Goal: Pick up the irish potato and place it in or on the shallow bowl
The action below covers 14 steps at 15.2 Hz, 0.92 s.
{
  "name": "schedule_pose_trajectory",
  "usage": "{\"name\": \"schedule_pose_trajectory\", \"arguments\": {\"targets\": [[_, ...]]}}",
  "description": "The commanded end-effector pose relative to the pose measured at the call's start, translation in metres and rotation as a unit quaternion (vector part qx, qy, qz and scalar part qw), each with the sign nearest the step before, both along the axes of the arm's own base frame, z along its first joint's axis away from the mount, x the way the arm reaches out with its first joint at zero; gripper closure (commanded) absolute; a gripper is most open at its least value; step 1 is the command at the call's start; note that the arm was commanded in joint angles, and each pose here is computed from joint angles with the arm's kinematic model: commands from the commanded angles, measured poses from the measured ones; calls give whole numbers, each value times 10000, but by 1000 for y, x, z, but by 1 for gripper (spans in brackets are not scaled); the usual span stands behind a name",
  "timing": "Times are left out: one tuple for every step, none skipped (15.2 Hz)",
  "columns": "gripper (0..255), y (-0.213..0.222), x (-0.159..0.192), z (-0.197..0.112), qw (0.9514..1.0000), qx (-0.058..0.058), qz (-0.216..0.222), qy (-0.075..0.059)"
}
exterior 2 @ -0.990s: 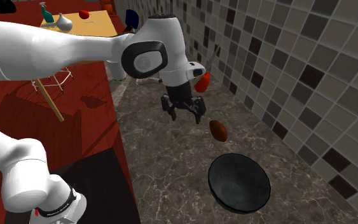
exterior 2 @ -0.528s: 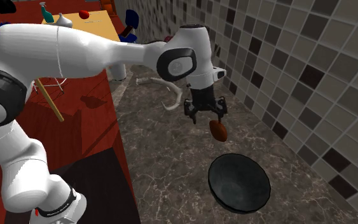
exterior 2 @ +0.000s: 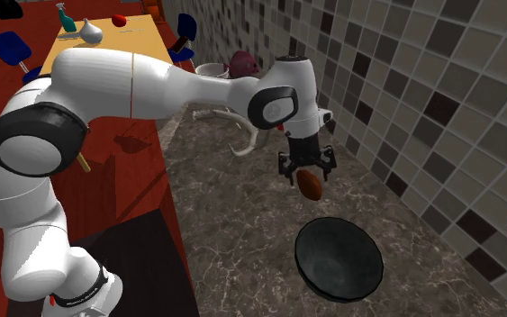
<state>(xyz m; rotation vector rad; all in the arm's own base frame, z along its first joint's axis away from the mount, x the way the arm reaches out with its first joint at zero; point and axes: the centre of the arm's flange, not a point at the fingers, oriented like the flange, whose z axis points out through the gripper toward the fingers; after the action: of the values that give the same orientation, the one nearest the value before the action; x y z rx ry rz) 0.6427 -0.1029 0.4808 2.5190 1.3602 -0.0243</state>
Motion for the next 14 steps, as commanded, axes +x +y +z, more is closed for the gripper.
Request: {"name": "schedule_pose_trajectory", "arguments": {"targets": [[0, -3, 2, -9, 10000, -2, 5, -1], [0, -4, 2, -14, 10000, -2, 5, -1], [0, -5, 3, -17, 10000, -2, 5, -1], [0, -5, 3, -17, 10000, -2, 5, -1], [0, -5, 3, -17, 10000, -2, 5, -1], [0, -5, 3, -17, 10000, -2, 5, -1], [0, -5, 3, -17, 10000, -2, 5, -1], [0, -5, 3, -17, 10000, -2, 5, -1], [0, -5, 3, -17, 10000, -2, 5, -1], [0, -5, 3, -17, 10000, -2, 5, -1], [0, -5, 3, -17, 10000, -2, 5, -1], [255, -5, 3, -17, 10000, -2, 5, -1], [255, -5, 3, -17, 10000, -2, 5, -1], [255, -5, 3, -17, 10000, -2, 5, -1]]}}
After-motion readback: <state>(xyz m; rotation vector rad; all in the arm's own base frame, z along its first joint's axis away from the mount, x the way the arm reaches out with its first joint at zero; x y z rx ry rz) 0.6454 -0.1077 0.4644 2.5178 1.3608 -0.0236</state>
